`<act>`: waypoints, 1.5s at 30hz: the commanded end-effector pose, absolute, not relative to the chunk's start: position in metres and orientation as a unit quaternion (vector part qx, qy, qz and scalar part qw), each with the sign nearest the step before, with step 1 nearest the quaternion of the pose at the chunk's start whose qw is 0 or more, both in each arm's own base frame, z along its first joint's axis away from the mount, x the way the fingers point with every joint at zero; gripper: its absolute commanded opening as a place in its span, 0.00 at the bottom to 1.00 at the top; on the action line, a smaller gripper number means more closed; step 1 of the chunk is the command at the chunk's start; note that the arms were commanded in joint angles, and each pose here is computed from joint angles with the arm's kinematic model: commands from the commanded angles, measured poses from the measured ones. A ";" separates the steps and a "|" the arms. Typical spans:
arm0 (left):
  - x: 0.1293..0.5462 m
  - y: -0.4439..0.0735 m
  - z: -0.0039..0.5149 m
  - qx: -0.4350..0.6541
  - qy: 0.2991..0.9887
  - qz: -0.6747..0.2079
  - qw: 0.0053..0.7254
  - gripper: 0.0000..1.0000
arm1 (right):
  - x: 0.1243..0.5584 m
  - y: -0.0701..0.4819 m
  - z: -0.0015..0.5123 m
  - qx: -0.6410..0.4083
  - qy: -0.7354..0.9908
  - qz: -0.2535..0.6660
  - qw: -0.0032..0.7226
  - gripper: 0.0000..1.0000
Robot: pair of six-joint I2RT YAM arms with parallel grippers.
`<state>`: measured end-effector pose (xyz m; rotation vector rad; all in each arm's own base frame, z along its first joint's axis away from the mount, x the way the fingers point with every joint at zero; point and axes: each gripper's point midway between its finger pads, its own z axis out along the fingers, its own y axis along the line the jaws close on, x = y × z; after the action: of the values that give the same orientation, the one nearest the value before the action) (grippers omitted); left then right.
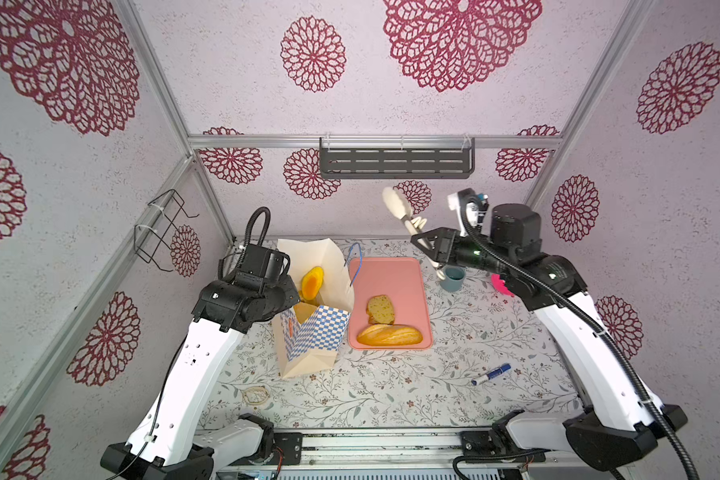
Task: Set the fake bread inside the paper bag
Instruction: 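Swing the open tongs back over the tray with the right gripper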
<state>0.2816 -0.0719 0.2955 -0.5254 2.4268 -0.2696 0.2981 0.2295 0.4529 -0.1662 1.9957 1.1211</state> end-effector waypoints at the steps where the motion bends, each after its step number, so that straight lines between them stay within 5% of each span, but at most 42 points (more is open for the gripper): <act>1: 0.287 -0.069 0.314 -0.212 0.907 -0.114 0.346 0.00 | 0.297 0.212 0.460 -0.049 0.779 0.459 0.424 0.35; 21: 0.283 -0.069 0.310 -0.215 0.906 -0.117 0.344 0.00 | 0.269 0.193 0.203 0.025 0.897 0.412 0.158 0.33; 45: 0.285 -0.069 0.306 -0.222 0.904 -0.121 0.344 0.00 | 0.272 0.208 0.162 -0.019 0.921 0.371 0.113 0.37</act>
<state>0.2812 -0.0721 0.2949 -0.5496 2.4160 -0.2855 0.2661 0.2064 0.1492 0.0295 2.7471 1.1097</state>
